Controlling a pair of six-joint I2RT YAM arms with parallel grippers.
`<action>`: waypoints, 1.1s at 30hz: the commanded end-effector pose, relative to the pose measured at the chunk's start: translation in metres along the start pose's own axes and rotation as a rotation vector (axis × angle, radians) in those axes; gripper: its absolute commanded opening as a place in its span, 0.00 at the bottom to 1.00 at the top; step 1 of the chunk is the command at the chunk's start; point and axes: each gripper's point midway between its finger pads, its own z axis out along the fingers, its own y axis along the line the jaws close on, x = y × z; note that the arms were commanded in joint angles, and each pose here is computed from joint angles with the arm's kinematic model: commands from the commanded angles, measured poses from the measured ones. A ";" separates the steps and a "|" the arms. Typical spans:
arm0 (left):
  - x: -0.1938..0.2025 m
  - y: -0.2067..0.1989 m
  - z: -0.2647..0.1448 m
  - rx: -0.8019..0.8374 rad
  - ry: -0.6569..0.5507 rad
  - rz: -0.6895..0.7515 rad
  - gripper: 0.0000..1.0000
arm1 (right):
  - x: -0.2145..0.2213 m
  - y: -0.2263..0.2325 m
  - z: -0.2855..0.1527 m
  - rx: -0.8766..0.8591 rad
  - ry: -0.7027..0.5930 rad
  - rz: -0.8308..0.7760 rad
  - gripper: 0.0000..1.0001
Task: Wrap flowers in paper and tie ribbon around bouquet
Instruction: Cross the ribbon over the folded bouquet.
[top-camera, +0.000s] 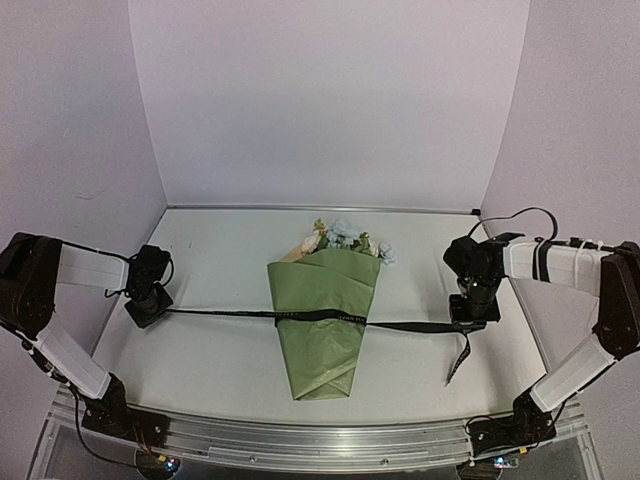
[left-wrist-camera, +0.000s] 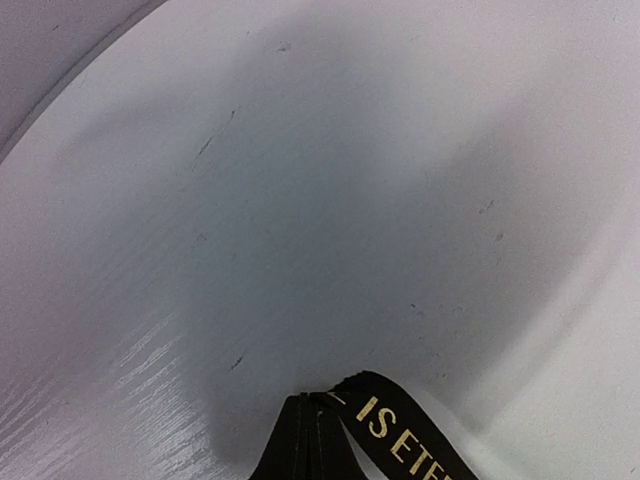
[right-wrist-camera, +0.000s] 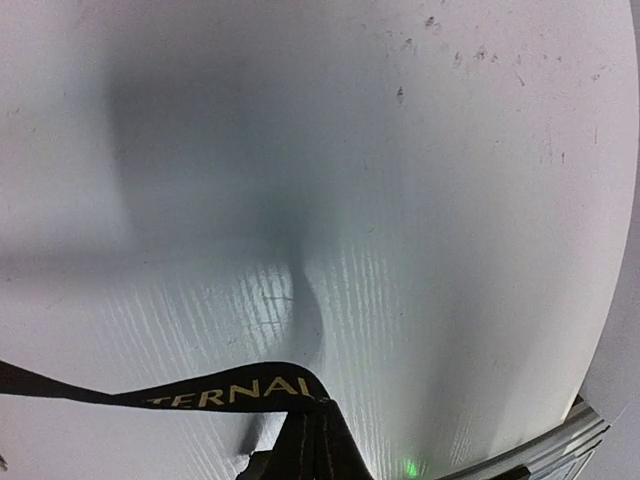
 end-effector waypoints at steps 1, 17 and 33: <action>-0.006 -0.006 0.008 0.054 0.027 -0.057 0.00 | -0.005 -0.001 -0.007 -0.008 0.019 0.053 0.03; -0.033 -0.023 -0.037 0.206 -0.060 -0.066 0.69 | -0.015 0.044 -0.042 -0.232 -0.200 -0.172 0.60; 0.023 -0.176 -0.208 0.801 -0.341 0.722 1.00 | -0.035 0.091 -0.084 -0.362 -0.407 -0.252 0.98</action>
